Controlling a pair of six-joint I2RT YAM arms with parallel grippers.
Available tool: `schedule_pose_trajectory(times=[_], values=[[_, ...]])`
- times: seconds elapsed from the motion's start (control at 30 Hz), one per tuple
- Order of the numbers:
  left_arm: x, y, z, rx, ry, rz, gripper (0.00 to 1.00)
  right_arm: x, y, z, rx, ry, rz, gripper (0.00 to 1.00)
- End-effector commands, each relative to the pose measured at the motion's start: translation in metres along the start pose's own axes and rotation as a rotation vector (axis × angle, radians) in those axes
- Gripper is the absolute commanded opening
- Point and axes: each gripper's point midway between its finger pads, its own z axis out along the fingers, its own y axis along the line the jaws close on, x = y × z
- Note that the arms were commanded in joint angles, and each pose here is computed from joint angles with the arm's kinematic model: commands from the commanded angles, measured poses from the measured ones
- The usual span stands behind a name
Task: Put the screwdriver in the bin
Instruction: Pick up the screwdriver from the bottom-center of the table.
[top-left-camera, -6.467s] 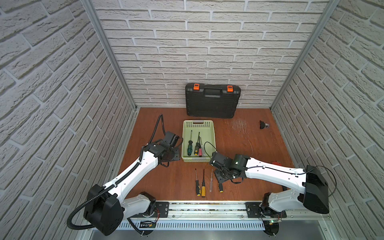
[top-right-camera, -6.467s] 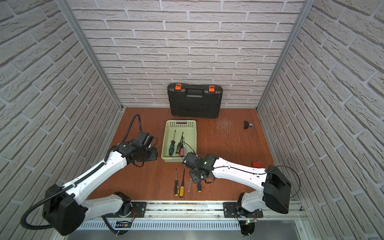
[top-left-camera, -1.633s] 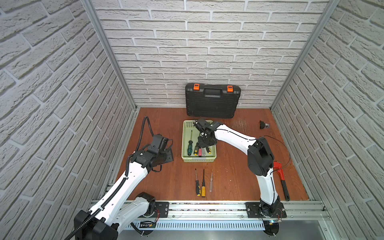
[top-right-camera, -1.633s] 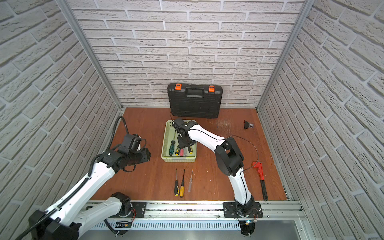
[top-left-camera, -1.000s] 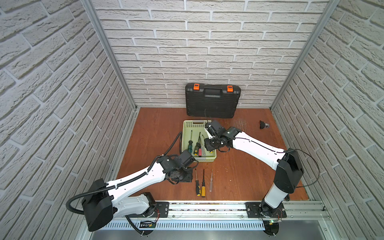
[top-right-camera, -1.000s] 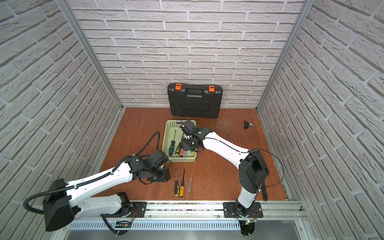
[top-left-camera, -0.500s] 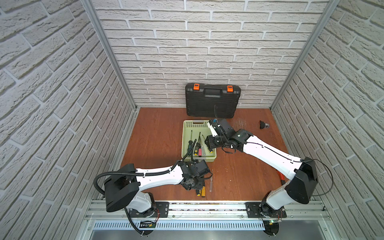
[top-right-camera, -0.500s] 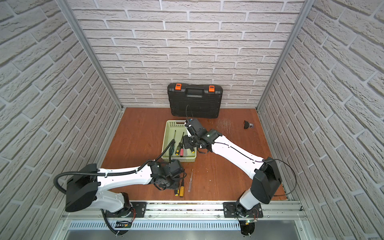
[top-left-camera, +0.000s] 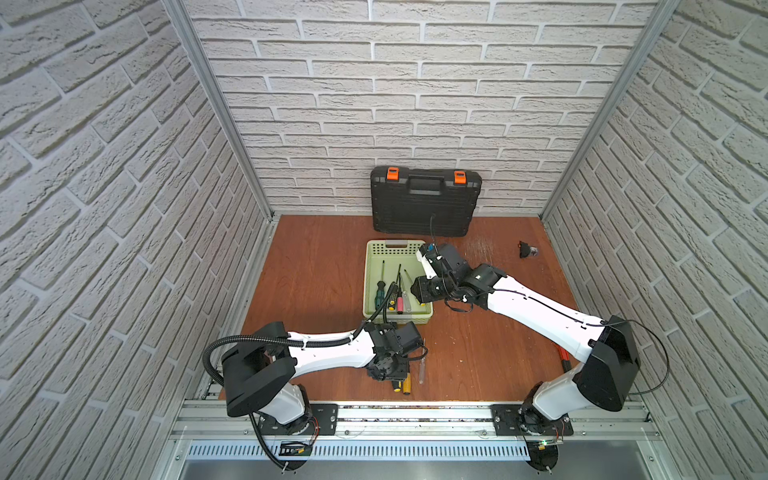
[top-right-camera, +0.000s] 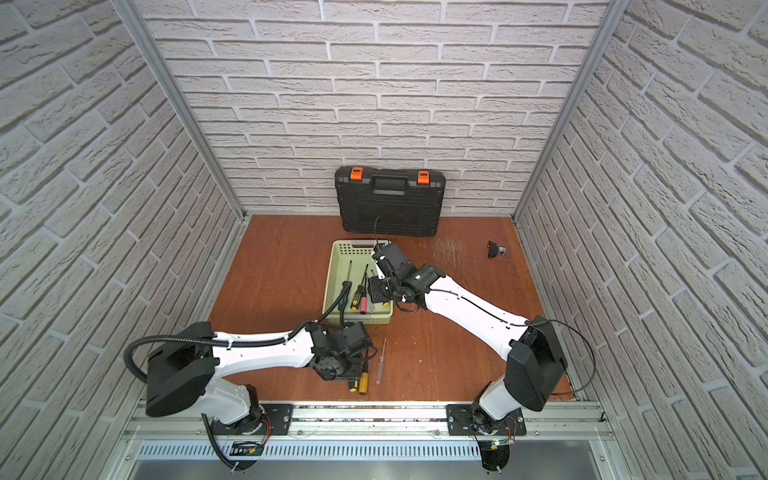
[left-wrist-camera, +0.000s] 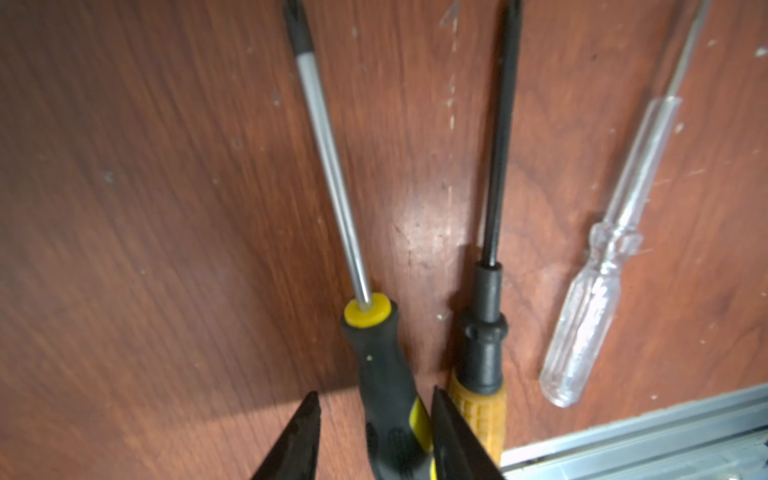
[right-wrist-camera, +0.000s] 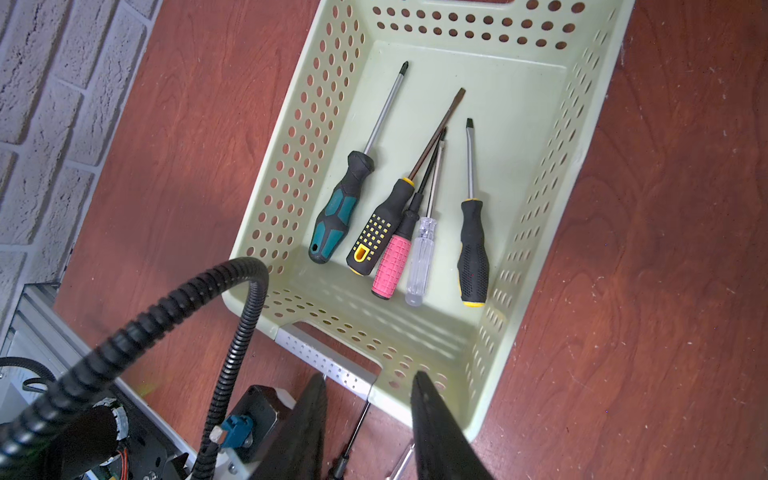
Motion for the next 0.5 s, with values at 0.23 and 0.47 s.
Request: schedule_pose_trajectory(times=[0.23,0.47], values=[[0.022,0.006,0.014,-0.062,0.077,0.036,0.38,-0.008,0.011,-0.002,-0.052,-0.034,0.008,0.36],[0.025,0.011,0.012,-0.064,0.080,0.022,0.15,-0.006,0.011,0.001,-0.056,-0.030,0.014,0.36]])
